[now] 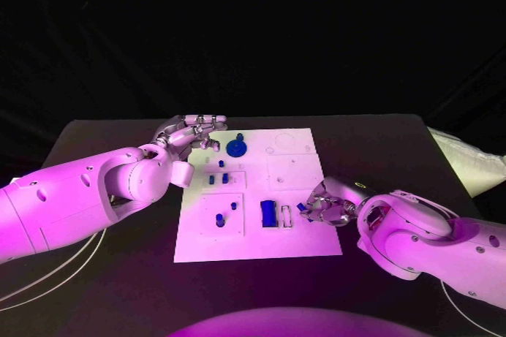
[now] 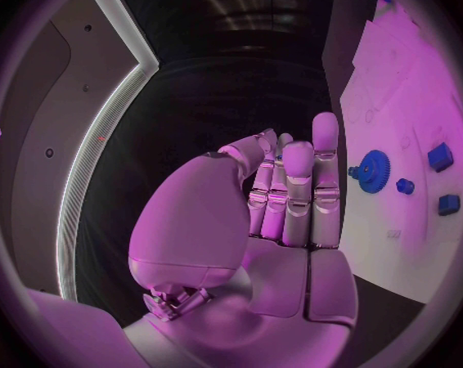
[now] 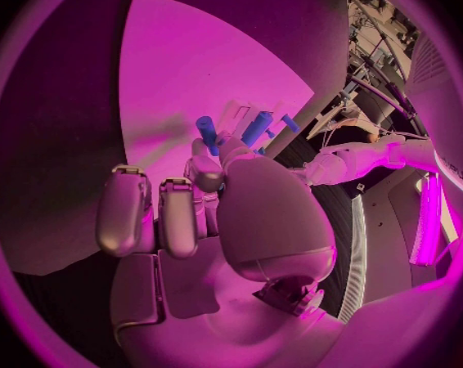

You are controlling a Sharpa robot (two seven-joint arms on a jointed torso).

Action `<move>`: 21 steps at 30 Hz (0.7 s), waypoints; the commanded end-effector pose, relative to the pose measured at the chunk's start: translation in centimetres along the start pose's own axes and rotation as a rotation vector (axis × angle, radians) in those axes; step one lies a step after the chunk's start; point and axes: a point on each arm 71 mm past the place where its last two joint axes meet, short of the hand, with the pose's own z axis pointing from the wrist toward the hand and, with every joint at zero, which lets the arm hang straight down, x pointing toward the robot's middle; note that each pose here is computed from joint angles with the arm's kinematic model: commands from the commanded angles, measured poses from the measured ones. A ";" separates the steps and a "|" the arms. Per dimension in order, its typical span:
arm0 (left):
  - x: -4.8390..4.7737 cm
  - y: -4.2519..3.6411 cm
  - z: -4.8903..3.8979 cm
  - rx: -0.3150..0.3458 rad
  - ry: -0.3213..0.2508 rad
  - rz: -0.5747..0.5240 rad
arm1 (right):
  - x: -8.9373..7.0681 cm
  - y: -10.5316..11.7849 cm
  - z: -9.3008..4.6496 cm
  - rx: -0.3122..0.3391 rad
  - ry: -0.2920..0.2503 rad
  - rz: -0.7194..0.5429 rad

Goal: Assemble the parts on the task board

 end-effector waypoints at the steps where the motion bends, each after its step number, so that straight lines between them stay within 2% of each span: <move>1: 0.34 -0.05 0.05 0.006 0.023 -0.004 | 0.3 0.2 0.2 0.009 0.028 0.082; 8: 0.41 -0.04 0.06 0.006 0.024 -0.004 | 0.9 0.9 0.8 0.011 0.070 0.106; 21: 0.55 -0.04 0.08 0.007 0.027 0.003 | 1.2 1.4 1.2 0.008 0.070 0.097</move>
